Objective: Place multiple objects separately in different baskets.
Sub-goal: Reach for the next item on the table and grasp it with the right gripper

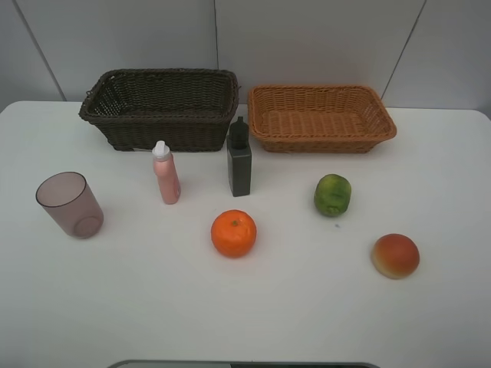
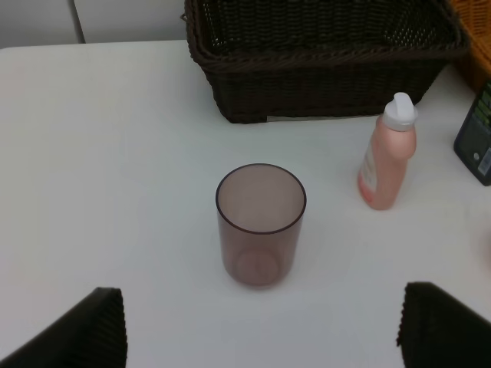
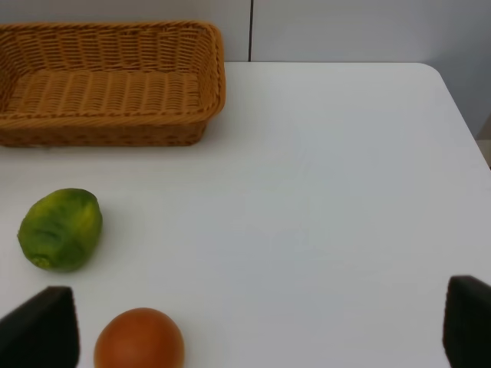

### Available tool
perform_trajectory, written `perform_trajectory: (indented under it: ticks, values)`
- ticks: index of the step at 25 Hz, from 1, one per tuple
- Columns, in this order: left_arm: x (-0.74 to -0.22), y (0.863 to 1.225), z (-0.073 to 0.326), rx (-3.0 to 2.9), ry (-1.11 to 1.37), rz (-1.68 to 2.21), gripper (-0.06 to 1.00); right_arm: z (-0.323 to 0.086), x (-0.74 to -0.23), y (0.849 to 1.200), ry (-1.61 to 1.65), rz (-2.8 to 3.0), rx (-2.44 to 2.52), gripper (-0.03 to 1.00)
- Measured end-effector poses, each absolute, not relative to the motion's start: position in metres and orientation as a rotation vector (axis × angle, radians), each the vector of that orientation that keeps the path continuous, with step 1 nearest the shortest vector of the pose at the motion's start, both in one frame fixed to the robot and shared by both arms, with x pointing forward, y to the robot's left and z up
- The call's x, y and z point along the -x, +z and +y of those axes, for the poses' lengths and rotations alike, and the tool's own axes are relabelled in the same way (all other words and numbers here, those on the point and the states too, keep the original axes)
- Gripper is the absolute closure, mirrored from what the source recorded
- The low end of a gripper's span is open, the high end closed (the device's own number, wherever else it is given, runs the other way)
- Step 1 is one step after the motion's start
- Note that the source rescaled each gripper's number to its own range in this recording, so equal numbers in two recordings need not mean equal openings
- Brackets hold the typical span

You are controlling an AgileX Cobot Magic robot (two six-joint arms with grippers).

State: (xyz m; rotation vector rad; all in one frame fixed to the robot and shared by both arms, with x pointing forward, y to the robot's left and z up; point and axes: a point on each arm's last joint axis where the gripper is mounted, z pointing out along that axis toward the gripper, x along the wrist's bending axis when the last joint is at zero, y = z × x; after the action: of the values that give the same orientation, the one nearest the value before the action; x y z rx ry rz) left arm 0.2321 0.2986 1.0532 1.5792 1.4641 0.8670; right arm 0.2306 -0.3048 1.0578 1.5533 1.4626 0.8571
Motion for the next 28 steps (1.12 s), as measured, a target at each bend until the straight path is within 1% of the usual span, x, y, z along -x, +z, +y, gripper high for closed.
perform_trajectory:
  ticks: [28]
  values:
    - [-0.2321, 1.0532, 0.2986, -1.579, 0.867, 1.464, 0.03, -0.3048, -0.2306, 1.0578, 0.857, 1.463, -1.553, -0.03]
